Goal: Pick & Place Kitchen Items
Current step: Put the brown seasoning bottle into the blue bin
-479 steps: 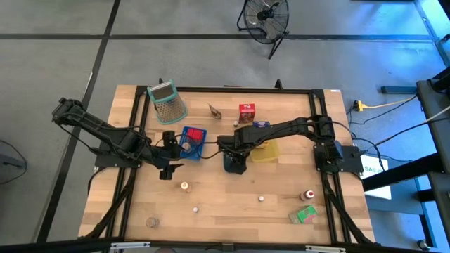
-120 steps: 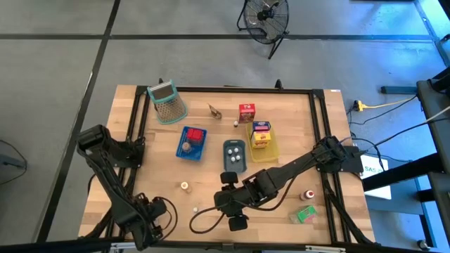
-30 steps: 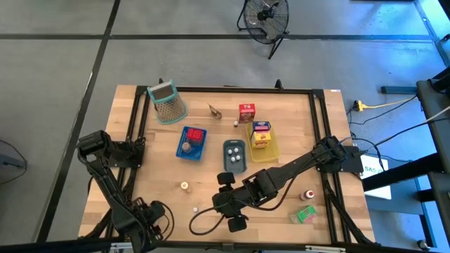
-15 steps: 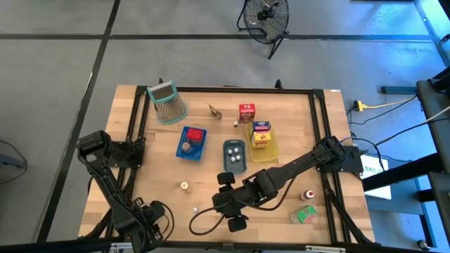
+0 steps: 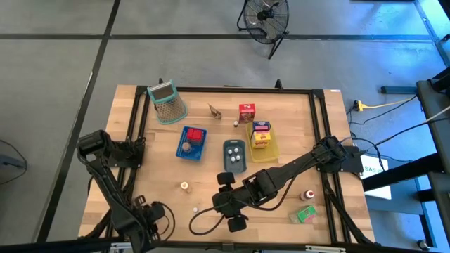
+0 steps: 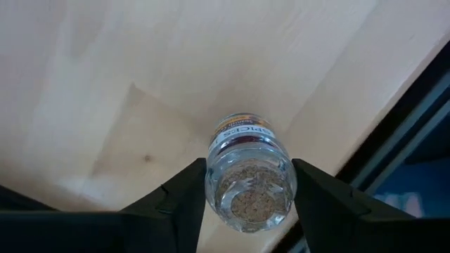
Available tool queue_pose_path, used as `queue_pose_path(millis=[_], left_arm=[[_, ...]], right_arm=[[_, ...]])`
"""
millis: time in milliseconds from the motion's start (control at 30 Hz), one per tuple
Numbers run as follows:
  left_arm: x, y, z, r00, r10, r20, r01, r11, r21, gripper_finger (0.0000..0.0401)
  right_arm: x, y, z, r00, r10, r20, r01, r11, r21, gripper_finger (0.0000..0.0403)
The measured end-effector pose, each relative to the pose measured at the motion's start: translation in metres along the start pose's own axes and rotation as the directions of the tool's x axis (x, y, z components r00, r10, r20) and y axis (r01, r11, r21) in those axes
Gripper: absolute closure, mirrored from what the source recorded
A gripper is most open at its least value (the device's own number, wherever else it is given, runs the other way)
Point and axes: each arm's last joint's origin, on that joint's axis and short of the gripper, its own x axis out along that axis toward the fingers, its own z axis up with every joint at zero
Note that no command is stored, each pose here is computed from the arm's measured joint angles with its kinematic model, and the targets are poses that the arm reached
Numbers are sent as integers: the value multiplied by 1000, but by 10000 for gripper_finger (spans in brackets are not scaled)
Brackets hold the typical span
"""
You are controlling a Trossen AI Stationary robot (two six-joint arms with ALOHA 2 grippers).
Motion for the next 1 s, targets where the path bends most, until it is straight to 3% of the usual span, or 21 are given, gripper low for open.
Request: queue_pose_path(millis=[200, 533, 633, 767, 1000], left_arm=[[-14, 6, 4, 999, 41, 3, -41, 998, 52, 220], [-68, 17, 22, 953, 301, 23, -301, 942, 146, 220], [-89, 16, 34, 947, 308, 91, -320, 931, 176, 220], [-109, 11, 55, 953, 233, 195, -279, 925, 257, 220], [-117, 21, 96, 946, 240, 217, -303, 890, 339, 220]], right_arm=[[0, 0, 2, 1000, 4, 18, -4, 1000, 2, 251], [0, 1, 4, 999, 9, 37, -9, 1000, 4, 251], [0, 4, 4, 999, 15, 43, -15, 1000, -8, 251], [-2, 14, 2, 998, 16, 55, -14, 999, -51, 251], [-6, 35, -5, 981, -172, 89, 176, 984, -40, 251]])
